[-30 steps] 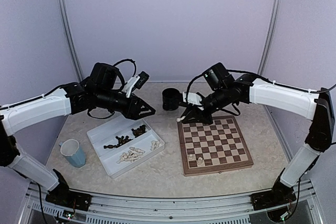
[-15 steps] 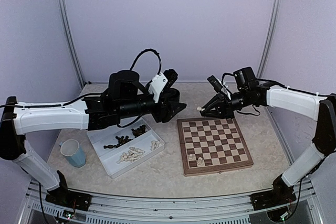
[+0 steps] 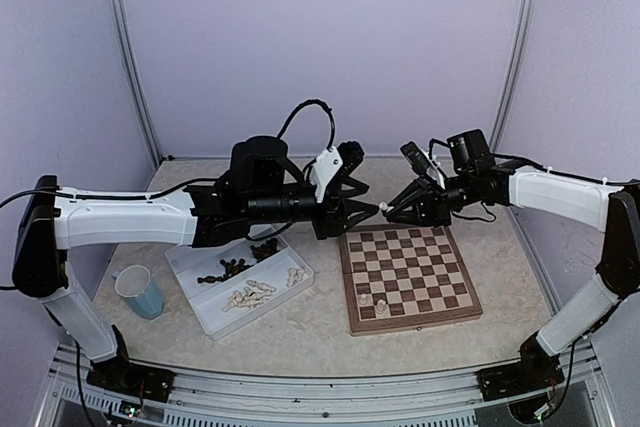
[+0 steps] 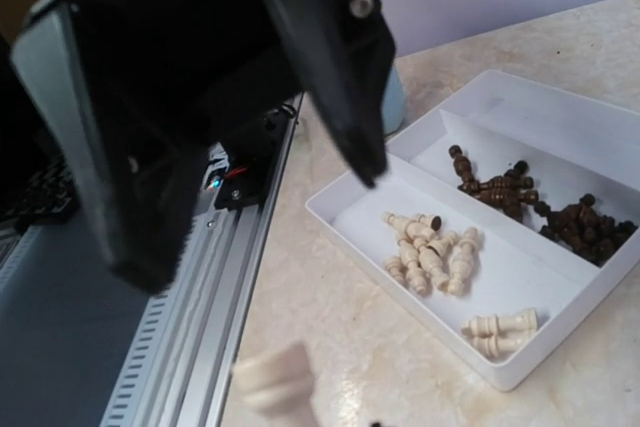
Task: Set up the chess pieces on the board
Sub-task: Pass from the right arm to the left
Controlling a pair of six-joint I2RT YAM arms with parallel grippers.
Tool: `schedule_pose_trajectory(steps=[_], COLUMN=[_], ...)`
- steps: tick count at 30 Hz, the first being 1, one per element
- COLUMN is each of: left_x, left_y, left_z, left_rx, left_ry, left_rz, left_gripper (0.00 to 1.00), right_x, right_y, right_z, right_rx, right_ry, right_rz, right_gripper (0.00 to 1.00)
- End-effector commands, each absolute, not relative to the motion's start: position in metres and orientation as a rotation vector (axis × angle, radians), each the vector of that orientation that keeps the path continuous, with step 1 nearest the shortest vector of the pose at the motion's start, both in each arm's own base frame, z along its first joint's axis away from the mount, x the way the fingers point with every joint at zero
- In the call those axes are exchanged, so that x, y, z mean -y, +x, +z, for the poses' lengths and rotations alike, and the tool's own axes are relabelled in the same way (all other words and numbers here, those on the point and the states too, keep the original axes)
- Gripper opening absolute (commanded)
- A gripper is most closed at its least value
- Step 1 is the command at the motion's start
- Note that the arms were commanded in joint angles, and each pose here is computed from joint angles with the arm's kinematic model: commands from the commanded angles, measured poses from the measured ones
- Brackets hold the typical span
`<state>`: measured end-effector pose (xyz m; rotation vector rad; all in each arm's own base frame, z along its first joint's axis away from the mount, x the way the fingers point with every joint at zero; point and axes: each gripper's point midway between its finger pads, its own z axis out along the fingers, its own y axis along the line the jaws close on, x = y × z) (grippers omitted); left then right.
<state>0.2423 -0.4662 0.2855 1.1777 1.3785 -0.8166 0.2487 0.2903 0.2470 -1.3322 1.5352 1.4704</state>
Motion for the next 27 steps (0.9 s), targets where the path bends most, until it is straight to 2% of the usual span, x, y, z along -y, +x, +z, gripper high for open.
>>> schedule_pose_trajectory(steps=[1,11,21,24,26,27], left_x=[0.481,0.495,0.502,0.503,0.503,0.504], left_y=[0.234,0.236,0.238,0.239,0.24,0.241], left_z=[0.289,0.277,0.268,0.267,0.267,0.268], left_rx=[-1.334,-1.368,-1.407,-1.417,-1.424,-1.428], left_ry=[1.234,1.277,1.292,1.293,1.288,1.285], left_rz=[-0.874,-0.877,-0.885,-0.888,-0.887,-0.885], left_gripper=[0.47,0.4,0.27,0.2,0.15,0.14], right_x=[-0.285,-0.285,-0.285,-0.285,-0.285,-0.283], right_y=[0.242,0.24,0.24,0.24,0.24,0.241], right_z=[0.255,0.252,0.25,0.249,0.247,0.245], right_rx=[-1.494,-1.479,-1.477,-1.479,-1.487,-1.498], right_ry=[-1.343,-1.35,-1.352,-1.352,-1.357,-1.365], right_rz=[1.457,1.476,1.472,1.467,1.451,1.425], right_gripper=[0.07,0.09,0.1,0.1,0.14,0.22])
